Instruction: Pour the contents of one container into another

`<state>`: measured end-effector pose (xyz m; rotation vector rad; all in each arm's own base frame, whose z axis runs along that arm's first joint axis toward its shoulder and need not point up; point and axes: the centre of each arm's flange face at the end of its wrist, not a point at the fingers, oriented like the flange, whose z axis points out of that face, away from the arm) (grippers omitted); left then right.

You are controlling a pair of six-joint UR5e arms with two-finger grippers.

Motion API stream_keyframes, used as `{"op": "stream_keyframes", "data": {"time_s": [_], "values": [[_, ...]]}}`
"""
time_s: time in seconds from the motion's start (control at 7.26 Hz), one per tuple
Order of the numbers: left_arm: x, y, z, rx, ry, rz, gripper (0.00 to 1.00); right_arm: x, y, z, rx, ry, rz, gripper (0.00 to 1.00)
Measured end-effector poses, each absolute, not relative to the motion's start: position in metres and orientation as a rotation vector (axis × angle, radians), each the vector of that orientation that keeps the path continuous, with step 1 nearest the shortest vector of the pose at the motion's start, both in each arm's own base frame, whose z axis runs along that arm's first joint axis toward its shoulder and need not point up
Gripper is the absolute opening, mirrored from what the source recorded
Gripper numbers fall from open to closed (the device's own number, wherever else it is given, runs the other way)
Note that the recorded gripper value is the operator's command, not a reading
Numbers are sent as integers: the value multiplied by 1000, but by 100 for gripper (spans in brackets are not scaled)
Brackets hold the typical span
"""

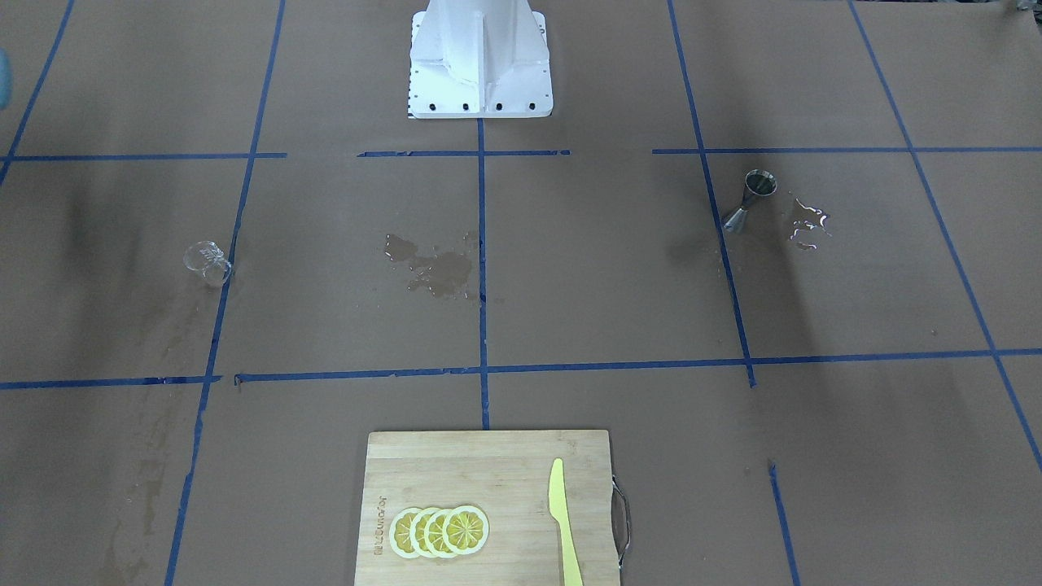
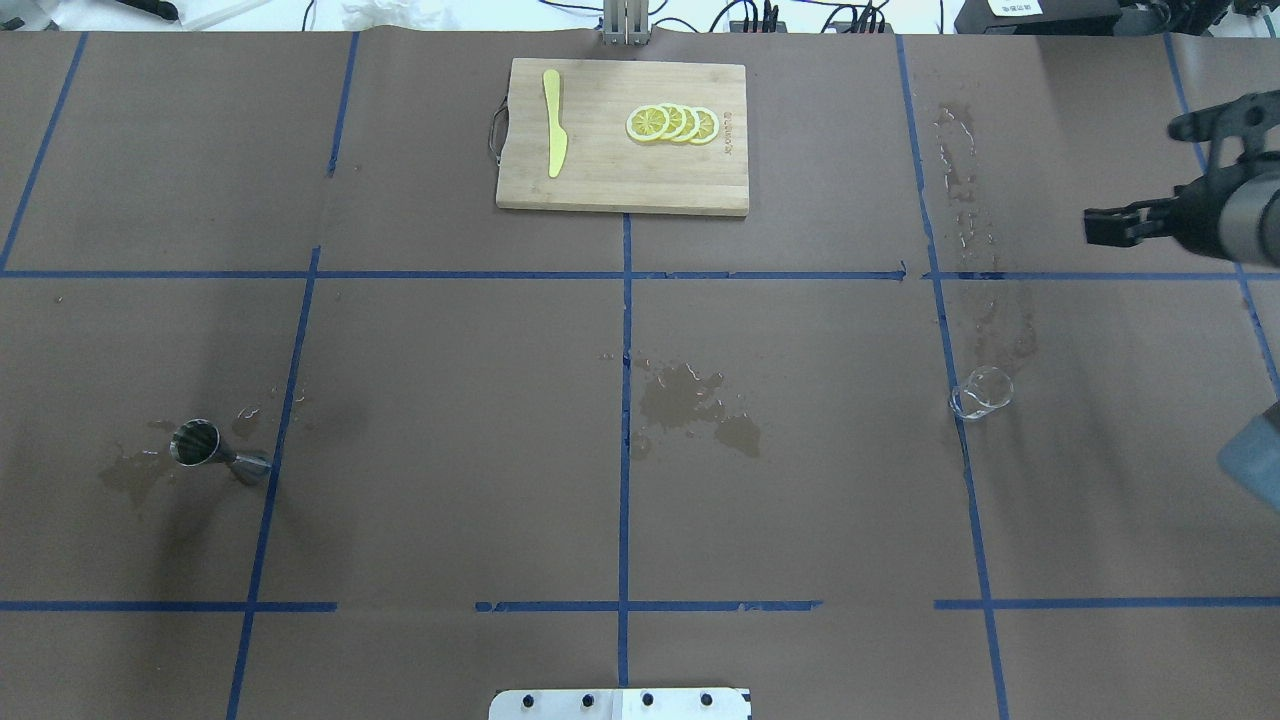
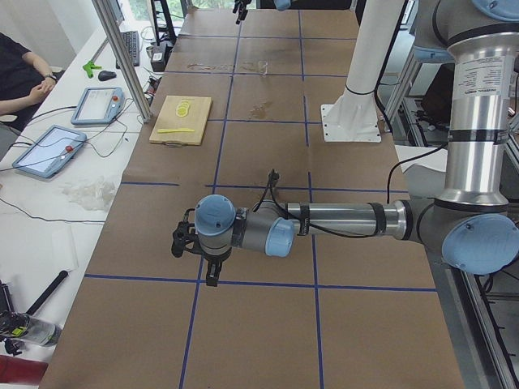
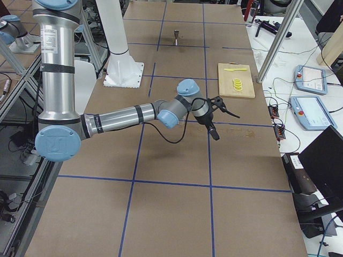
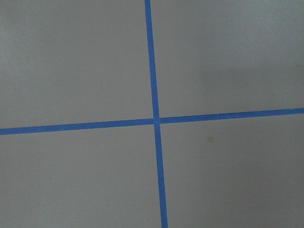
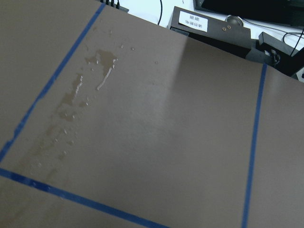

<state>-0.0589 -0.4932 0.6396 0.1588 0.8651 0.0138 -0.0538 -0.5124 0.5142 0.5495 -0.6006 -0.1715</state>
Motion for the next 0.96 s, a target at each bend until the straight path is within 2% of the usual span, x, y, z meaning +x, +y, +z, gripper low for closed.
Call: {"op": "stream_keyframes", "data": {"time_s": [0.14, 0.41, 0.96], "values": [[-59, -493, 640, 159, 865, 14, 100, 1, -511, 530, 497, -614, -235, 100], [-59, -492, 641, 157, 865, 13, 100, 59, -492, 562, 362, -667, -233, 100], [-59, -491, 642, 154, 865, 12, 100, 71, -445, 632, 105, -709, -121, 100]]}}
